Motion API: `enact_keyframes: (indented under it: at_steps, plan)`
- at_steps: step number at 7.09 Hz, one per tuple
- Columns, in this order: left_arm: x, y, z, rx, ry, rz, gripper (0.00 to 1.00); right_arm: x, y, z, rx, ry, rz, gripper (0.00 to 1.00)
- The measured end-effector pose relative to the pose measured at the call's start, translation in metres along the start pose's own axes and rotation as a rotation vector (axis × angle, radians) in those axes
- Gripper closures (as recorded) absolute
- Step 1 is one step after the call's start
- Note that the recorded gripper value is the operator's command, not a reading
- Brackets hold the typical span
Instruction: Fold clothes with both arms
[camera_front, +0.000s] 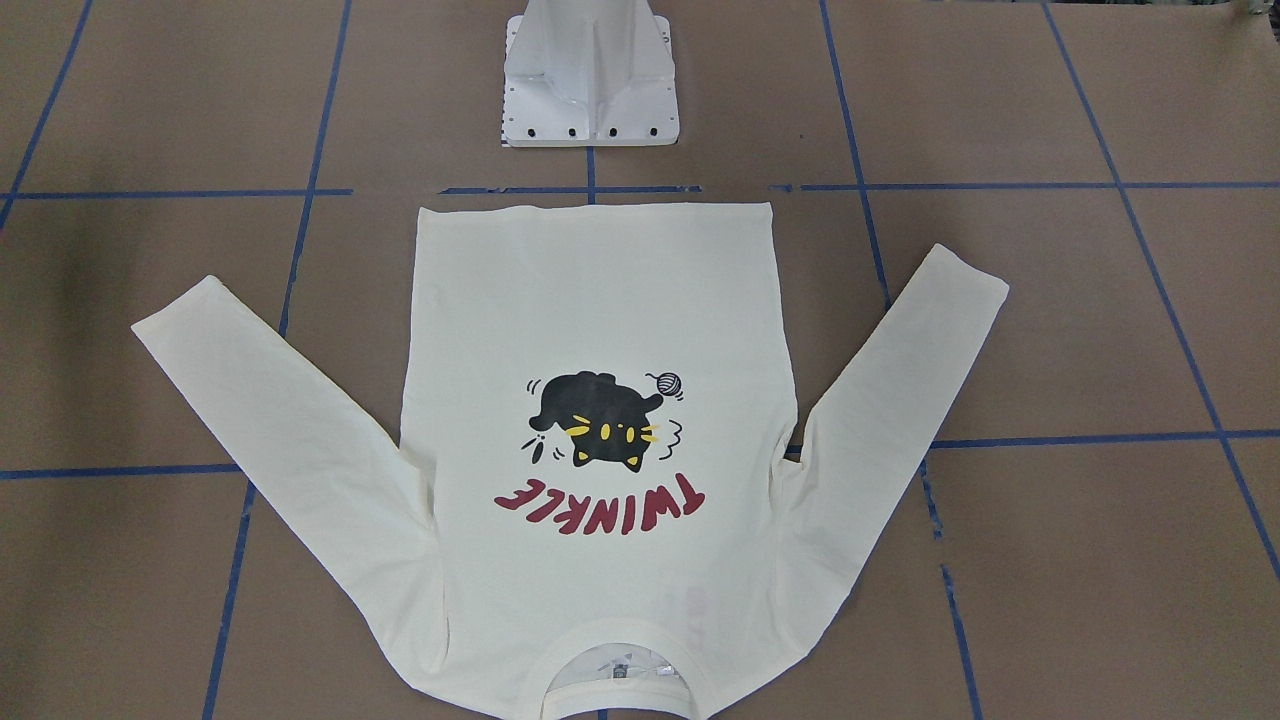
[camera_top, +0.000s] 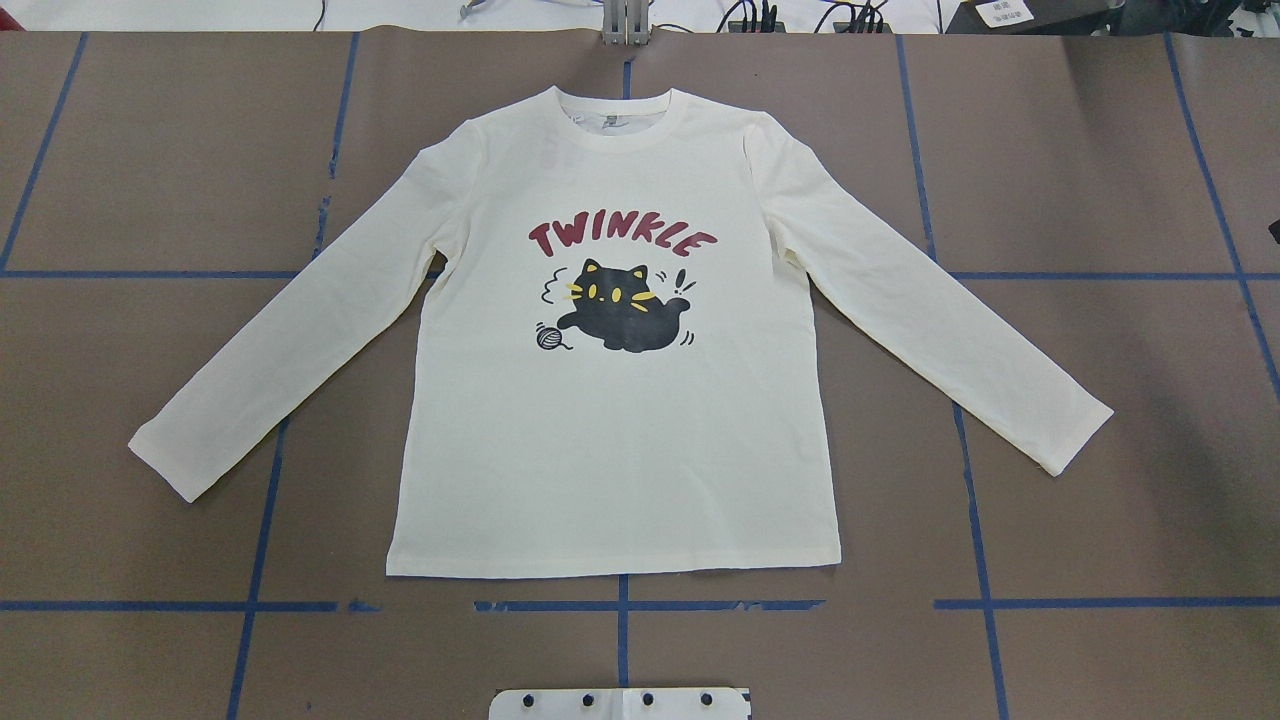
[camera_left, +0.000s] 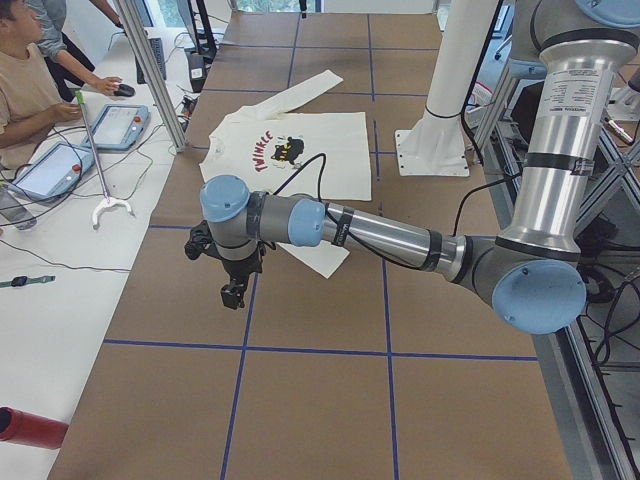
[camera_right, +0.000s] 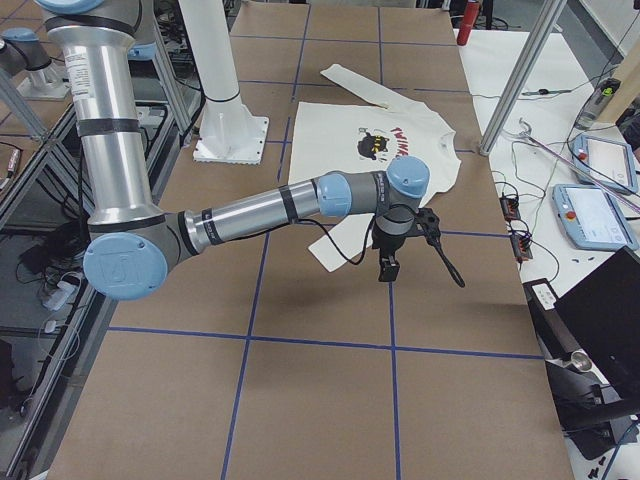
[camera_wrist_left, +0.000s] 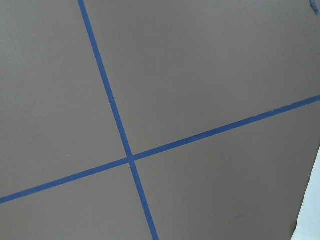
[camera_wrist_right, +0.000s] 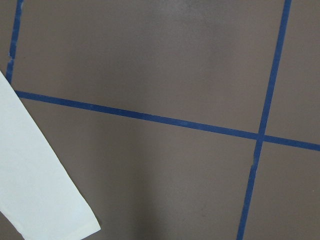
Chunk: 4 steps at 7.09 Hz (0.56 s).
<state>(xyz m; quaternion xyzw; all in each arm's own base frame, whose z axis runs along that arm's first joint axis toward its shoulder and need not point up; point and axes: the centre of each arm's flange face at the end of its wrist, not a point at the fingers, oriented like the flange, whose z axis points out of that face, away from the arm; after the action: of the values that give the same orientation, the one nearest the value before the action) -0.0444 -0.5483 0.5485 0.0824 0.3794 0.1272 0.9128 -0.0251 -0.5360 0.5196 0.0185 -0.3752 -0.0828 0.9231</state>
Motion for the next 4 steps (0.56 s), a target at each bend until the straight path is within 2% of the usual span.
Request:
enact_keyframes:
  at_steps: [2,4]
  plan:
    - [0.000,-0.001,-0.001,0.014,0.000,0.009,0.00,-0.011,0.016,-0.003,0.004,-0.037,-0.011,0.00]
    - [-0.002,-0.006,0.005,0.033,0.012,0.018,0.00,-0.026,0.044,0.030,-0.027,-0.109,-0.023,0.00]
